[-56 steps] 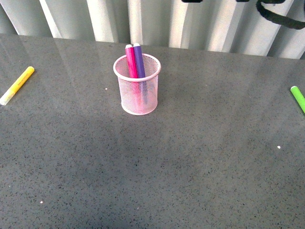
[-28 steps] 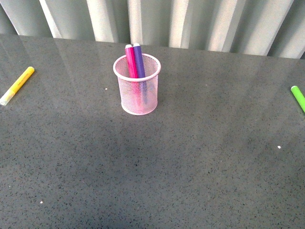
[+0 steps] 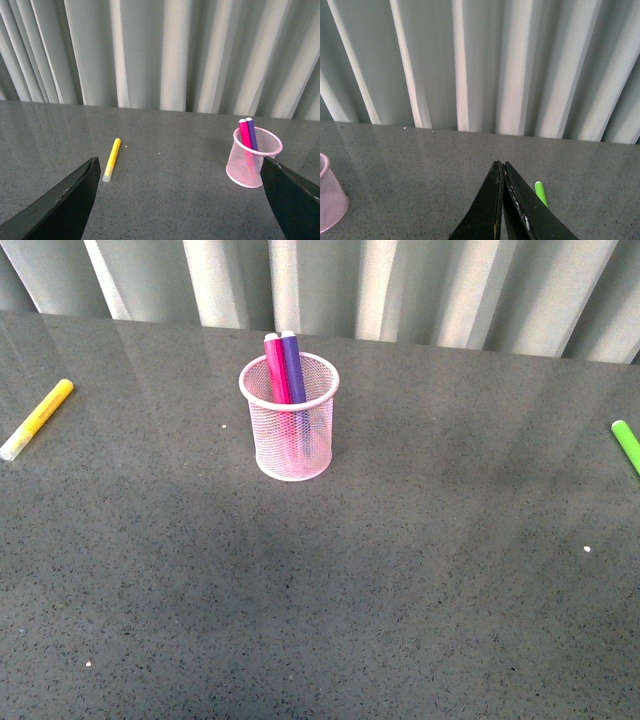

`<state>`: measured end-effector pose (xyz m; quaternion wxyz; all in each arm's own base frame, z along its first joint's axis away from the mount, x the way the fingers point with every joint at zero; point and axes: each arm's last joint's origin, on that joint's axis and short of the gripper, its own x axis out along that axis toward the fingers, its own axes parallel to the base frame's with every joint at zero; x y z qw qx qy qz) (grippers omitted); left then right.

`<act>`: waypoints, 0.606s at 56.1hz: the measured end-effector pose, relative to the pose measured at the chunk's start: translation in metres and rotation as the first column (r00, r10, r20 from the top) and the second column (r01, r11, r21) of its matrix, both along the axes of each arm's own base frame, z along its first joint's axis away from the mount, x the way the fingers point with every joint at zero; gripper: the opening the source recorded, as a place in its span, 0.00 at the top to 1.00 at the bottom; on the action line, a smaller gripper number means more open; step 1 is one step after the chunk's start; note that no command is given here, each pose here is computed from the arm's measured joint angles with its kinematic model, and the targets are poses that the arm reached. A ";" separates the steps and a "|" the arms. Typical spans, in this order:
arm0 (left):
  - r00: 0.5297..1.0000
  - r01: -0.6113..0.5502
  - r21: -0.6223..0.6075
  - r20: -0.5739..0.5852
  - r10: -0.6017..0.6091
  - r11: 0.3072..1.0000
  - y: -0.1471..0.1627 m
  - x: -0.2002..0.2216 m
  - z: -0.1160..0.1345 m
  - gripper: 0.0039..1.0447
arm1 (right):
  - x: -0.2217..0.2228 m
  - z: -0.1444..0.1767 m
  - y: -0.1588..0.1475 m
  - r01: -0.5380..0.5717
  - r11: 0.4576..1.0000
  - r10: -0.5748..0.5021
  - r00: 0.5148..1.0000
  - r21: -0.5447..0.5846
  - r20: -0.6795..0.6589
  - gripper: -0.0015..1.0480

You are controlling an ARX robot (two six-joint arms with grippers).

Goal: Insert purple and pink pens into pink cup

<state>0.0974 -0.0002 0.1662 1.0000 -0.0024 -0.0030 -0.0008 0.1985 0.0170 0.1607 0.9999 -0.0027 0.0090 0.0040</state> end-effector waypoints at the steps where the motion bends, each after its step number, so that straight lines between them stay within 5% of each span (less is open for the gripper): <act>1: 1.000 0.000 0.000 0.000 0.000 1.000 0.000 0.000 0.000 0.06 | -0.001 0.000 0.000 -0.001 1.000 0.001 1.000 0.000 0.001 0.97; 34: 1.000 0.000 0.000 0.000 0.000 1.000 0.000 0.000 0.000 0.06 | -0.052 0.005 -0.017 0.006 1.000 -0.006 1.000 0.002 0.015 0.97</act>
